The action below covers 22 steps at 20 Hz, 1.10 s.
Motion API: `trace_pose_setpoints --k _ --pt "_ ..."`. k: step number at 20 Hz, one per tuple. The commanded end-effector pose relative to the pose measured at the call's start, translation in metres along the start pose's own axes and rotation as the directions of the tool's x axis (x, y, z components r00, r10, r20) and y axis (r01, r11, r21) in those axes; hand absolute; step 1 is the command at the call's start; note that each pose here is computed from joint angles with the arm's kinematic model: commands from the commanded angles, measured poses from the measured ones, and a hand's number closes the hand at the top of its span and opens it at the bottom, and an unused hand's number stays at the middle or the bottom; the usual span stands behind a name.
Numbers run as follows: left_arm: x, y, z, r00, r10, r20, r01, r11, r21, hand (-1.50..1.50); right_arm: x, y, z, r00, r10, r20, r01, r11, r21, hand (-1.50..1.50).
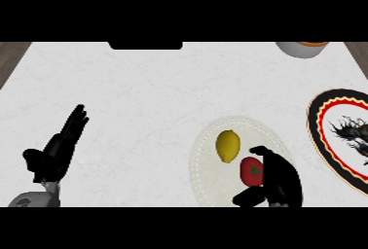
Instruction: Pick the tomato from the placemat and place it in the plate
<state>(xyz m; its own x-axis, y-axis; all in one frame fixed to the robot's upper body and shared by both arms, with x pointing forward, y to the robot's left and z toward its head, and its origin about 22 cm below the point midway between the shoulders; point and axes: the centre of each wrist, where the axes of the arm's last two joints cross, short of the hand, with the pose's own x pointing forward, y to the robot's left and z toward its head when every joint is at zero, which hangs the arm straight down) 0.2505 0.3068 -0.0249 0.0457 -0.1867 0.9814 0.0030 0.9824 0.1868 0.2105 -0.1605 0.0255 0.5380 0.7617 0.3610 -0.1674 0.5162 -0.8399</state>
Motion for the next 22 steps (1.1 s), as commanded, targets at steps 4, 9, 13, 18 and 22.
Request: trace_pose_setpoints --k 4,9,13,18,22 --pt "0.0 -0.008 -0.018 1.0 -0.002 -0.006 0.002 1.0 0.002 0.0 -0.001 0.019 -0.014 0.997 0.013 0.077 -0.014 1.0 0.016 1.5" --pt "-0.001 0.003 -0.009 1.0 0.008 -0.003 -0.008 1.0 0.012 0.0 -0.004 0.024 0.008 0.99 0.047 0.132 -0.036 0.995 -0.09 1.5" --pt "-0.004 0.004 0.005 0.999 0.0 -0.036 0.003 0.998 0.065 0.0 -0.137 -0.073 -0.035 0.982 0.161 0.095 -0.146 0.978 -0.15 1.5" --pt "-0.01 0.017 0.014 0.999 -0.001 -0.05 0.006 0.995 0.101 0.0 -0.189 -0.142 -0.048 0.976 0.192 0.099 -0.157 0.947 -0.281 1.5" --pt "-0.011 0.018 0.018 0.999 0.012 -0.046 -0.007 0.994 0.113 0.0 -0.236 -0.189 -0.043 0.965 0.176 0.193 -0.109 0.943 -0.316 1.5"
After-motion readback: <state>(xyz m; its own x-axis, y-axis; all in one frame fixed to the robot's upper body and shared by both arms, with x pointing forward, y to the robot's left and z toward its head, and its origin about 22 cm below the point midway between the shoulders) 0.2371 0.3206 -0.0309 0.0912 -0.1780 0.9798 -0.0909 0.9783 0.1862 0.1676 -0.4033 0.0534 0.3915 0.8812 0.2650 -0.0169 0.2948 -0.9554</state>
